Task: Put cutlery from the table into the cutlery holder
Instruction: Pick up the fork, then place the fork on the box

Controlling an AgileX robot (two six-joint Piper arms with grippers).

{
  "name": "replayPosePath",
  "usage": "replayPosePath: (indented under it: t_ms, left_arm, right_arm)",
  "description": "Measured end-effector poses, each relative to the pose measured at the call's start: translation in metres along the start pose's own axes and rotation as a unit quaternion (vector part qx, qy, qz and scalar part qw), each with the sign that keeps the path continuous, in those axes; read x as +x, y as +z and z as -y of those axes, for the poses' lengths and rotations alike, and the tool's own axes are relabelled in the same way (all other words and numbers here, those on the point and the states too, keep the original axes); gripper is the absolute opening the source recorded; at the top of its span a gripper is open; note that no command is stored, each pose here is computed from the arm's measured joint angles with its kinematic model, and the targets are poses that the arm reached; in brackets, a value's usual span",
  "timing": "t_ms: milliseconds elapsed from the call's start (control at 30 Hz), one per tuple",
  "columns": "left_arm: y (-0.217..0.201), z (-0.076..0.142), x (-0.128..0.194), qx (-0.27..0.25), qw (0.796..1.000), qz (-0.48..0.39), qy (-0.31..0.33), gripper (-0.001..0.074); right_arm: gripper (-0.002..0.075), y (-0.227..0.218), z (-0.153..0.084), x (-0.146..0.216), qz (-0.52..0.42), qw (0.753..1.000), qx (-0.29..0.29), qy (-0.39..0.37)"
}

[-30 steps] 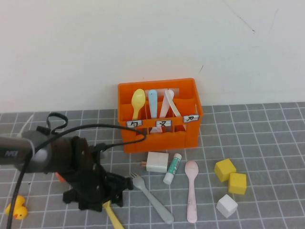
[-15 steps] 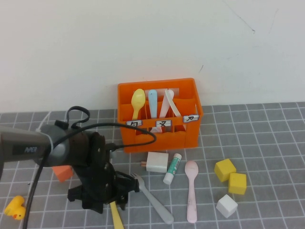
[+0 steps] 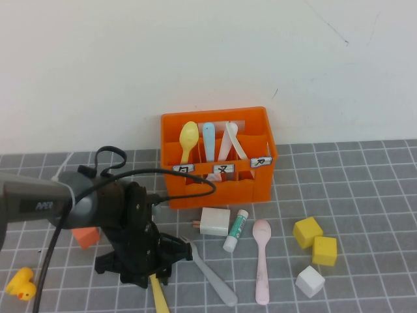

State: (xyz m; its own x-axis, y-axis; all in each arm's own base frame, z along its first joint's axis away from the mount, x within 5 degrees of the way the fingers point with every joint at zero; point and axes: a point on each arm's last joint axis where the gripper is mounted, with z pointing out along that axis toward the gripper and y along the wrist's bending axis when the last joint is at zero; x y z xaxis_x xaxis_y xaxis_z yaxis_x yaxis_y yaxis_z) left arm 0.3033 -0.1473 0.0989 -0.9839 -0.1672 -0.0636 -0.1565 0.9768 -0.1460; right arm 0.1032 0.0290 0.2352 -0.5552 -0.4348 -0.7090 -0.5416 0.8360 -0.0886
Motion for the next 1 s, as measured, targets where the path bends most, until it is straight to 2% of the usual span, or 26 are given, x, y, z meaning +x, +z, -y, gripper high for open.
replayPosePath:
  t_ms: [200, 267, 367, 767, 867, 1000]
  left_arm:
    - [0.005, -0.002, 0.0, -0.015, 1.0, -0.008, 0.011, 0.0238]
    - [0.006, -0.002, 0.0, -0.017, 1.0, -0.01, 0.012, 0.0202]
    - [0.006, -0.002, 0.0, -0.019, 1.0, -0.012, 0.014, 0.0104]
    - [0.0, -0.003, -0.001, -0.021, 1.0, -0.007, 0.023, 0.0099]
    - [-0.021, 0.0, -0.002, -0.012, 0.999, 0.018, 0.035, 0.0098]
    - [-0.074, 0.005, -0.003, 0.028, 0.995, 0.088, 0.043, 0.0099]
  right_arm:
    - [-0.0003, 0.0, 0.0, 0.0, 0.002, 1.0, -0.001, 0.002]
    - [-0.0003, 0.0, -0.001, -0.001, 0.002, 1.0, -0.003, 0.002]
    - [-0.0003, 0.0, -0.001, -0.001, 0.004, 1.0, -0.005, 0.003]
    - [-0.0003, 0.0, -0.001, -0.001, 0.004, 1.0, -0.005, 0.003]
    - [-0.0003, 0.0, -0.001, -0.001, 0.004, 1.0, -0.005, 0.002]
    - [-0.0003, 0.0, -0.001, -0.001, 0.004, 1.0, -0.005, 0.001]
